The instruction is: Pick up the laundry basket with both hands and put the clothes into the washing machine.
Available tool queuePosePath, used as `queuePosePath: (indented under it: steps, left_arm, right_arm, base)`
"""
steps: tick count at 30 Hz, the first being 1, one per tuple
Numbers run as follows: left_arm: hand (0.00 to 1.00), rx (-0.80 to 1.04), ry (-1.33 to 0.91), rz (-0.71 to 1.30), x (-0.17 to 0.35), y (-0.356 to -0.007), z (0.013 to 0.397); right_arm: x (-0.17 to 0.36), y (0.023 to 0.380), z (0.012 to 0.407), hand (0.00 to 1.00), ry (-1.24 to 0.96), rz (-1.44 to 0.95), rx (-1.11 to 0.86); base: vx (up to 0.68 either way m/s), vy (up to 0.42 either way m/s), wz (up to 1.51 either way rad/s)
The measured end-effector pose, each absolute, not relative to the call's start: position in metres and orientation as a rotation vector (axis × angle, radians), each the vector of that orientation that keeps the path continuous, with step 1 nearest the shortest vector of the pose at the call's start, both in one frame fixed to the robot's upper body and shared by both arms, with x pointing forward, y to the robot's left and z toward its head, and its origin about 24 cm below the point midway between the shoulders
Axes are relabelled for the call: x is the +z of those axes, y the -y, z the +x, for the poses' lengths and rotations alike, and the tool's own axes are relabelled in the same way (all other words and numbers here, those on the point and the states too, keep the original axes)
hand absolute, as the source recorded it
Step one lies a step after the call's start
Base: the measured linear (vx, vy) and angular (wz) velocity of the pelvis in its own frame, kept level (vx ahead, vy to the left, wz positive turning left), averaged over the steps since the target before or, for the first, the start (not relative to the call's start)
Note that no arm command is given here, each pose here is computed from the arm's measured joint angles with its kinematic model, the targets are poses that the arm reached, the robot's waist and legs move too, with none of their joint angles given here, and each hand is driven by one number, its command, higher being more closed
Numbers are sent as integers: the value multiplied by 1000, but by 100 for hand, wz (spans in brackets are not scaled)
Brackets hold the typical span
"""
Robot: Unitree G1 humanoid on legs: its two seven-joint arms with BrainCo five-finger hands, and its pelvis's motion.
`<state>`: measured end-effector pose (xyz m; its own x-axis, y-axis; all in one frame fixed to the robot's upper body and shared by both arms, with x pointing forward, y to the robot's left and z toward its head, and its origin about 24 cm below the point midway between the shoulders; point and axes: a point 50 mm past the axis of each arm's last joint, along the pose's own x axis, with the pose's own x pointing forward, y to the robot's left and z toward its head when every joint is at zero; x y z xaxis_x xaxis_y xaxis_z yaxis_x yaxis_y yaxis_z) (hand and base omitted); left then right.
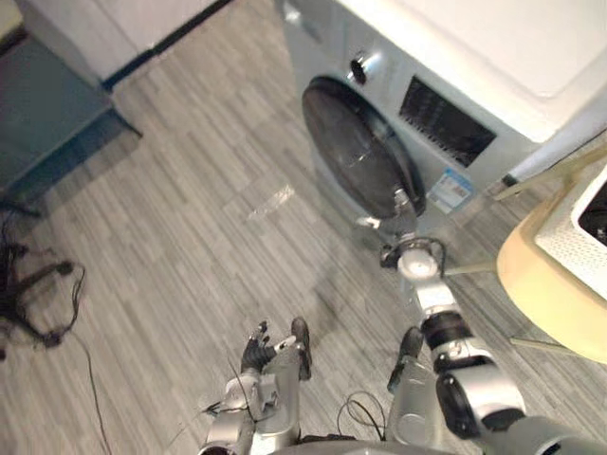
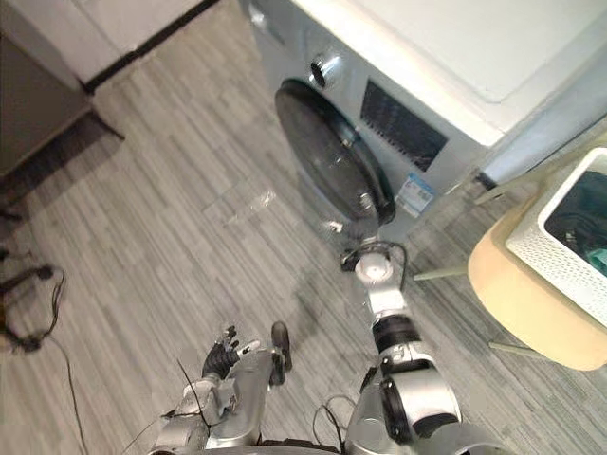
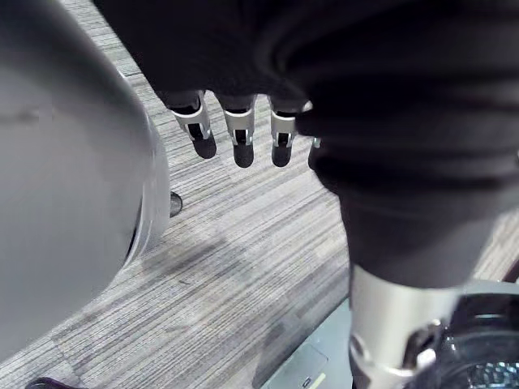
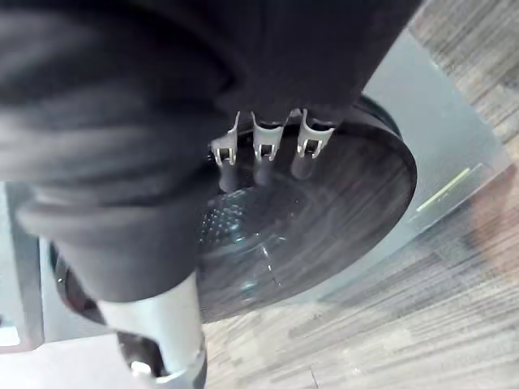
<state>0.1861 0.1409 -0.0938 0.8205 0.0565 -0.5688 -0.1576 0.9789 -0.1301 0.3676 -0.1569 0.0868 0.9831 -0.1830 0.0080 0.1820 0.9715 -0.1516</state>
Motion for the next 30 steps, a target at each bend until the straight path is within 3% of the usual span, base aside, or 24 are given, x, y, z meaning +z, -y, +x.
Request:
queuePosePath:
  steps: [6,13,21,26,30]
  left_arm:
    - [0,93,-567,-185,-89,-133,195]
    - [0,75,-538,-209,-83,-128,202]
    - [0,-7,-523,-240,-79,-122,206]
    - [0,-63,-526,-245,-79,-118,203]
    - [0,-90,-514,-242,-77,-114,203]
  right_arm:
    - [131,193,389,0,61,-169,-350]
    - [165,205,408,0,51,-173,-387]
    - [197,225,418,0,3,196,-96]
    - [198,201,421,0,-6,248,93]
    - [189,175,415,0,13,157,221]
  base:
    - [-23,-60,17]
    - [-26,-24,7]
    - [-39,-29,11]
    - [10,-55,-4]
    - [21,-48,-9]
